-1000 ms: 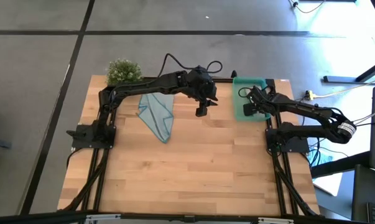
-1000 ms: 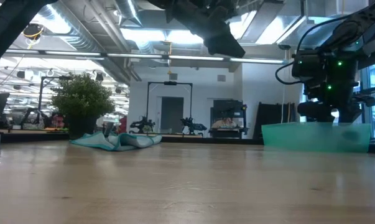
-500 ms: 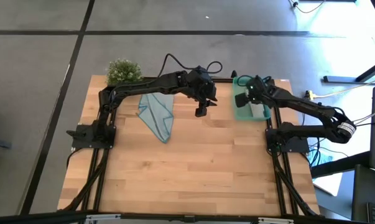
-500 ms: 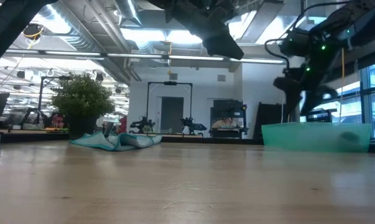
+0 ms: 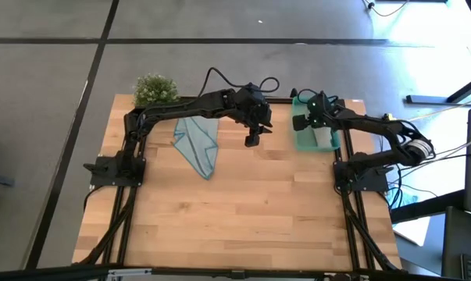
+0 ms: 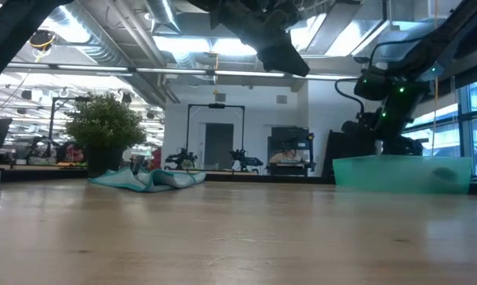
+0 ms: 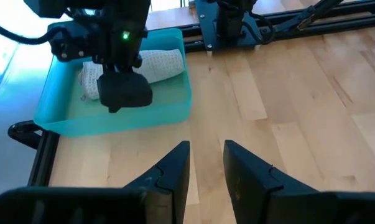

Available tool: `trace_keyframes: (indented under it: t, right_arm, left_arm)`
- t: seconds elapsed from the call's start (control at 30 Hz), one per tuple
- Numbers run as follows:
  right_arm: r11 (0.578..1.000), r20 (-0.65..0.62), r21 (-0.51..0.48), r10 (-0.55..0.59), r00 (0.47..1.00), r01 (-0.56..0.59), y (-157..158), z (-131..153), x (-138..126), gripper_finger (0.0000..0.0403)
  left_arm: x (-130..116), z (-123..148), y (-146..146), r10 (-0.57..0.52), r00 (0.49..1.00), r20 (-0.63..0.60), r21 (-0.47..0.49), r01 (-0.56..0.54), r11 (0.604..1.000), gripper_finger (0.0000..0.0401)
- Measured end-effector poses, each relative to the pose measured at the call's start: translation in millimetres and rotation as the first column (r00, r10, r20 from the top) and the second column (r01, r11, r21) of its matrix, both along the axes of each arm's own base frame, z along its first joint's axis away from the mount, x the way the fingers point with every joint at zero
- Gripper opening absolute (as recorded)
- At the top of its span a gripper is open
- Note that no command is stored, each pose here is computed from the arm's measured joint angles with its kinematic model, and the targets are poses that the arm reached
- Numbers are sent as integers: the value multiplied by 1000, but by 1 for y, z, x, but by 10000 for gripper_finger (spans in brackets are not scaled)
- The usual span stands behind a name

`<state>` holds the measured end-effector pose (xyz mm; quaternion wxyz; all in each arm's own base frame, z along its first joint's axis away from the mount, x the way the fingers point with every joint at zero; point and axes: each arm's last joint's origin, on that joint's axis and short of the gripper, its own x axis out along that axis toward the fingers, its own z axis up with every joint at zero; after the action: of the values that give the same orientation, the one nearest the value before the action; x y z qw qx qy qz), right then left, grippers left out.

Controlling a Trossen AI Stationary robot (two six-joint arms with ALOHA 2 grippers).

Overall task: Roll microfiber towels into tight, uniform cylinder then place into a basket
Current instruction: Fold the blue towel

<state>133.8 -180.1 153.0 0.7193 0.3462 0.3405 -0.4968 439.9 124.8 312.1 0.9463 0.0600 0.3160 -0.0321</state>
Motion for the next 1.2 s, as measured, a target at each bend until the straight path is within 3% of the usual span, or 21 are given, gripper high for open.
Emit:
trace_keyframes:
  t: [0.57,1.0,1.2]
  right_arm:
    - [1000,-11,2,15,1000,-15,-5,1,5,252]
    - [997,0,5,-78,997,78,-5,0,4,252]
    - [993,-102,-44,-111,989,107,-3,-3,5,252]
  left_arm:
    - [0,0,1,8,1000,-1,5,-8,1000,92]
    - [0,0,1,7,1000,0,5,-7,1000,92]
    - [0,0,1,7,1000,0,6,-7,1000,92]
